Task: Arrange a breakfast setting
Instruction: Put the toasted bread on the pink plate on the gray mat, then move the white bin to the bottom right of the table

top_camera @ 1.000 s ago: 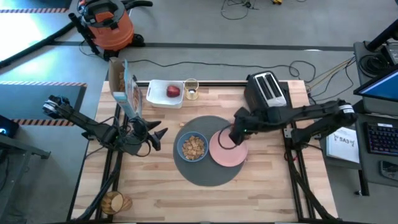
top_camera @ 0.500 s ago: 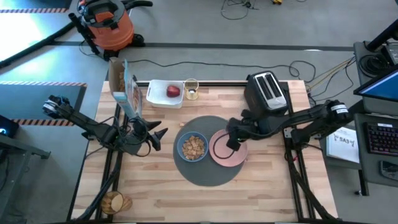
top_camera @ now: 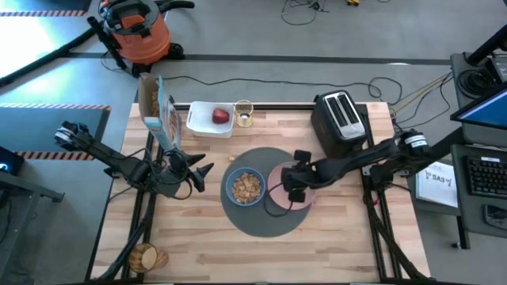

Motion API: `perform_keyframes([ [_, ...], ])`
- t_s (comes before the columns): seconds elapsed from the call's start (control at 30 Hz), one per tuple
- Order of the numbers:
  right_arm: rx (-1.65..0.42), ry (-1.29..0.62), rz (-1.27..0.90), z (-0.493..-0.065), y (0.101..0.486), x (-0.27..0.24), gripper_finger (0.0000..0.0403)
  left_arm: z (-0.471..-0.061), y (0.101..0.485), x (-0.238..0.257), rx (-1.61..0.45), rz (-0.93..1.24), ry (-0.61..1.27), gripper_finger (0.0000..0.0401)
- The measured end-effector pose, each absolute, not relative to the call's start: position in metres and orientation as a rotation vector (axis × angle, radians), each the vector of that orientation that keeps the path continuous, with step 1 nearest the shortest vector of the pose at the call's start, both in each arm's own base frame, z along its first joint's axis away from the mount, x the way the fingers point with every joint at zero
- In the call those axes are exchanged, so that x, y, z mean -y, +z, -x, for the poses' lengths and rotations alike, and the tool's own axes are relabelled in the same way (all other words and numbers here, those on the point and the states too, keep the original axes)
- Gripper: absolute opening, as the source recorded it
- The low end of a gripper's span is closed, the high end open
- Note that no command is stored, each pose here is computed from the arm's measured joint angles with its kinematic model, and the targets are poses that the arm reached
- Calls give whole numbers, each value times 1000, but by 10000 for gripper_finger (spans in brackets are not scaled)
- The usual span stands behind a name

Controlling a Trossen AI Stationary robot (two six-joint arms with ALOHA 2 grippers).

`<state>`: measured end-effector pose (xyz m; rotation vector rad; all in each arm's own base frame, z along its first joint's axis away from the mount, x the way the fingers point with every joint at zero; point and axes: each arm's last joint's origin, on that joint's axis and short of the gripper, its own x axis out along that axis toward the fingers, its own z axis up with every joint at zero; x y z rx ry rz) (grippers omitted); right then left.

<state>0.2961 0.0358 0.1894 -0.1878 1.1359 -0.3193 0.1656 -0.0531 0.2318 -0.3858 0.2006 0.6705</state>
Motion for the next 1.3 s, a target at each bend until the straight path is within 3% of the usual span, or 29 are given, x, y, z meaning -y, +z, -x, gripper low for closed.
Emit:
perform_keyframes([
  [0.37,-1172,-210,108,-311,190,-44,13,-166,232,54,-213,395,651,232],
  [0.9,-1189,-258,57,-315,207,-44,15,-166,231,54,-213,397,649,232],
  [1.03,-1196,-275,40,-314,205,-43,38,-166,232,54,-213,398,650,232],
  [1.3,-1204,-278,40,-313,204,-43,122,-166,231,54,-214,397,650,232],
])
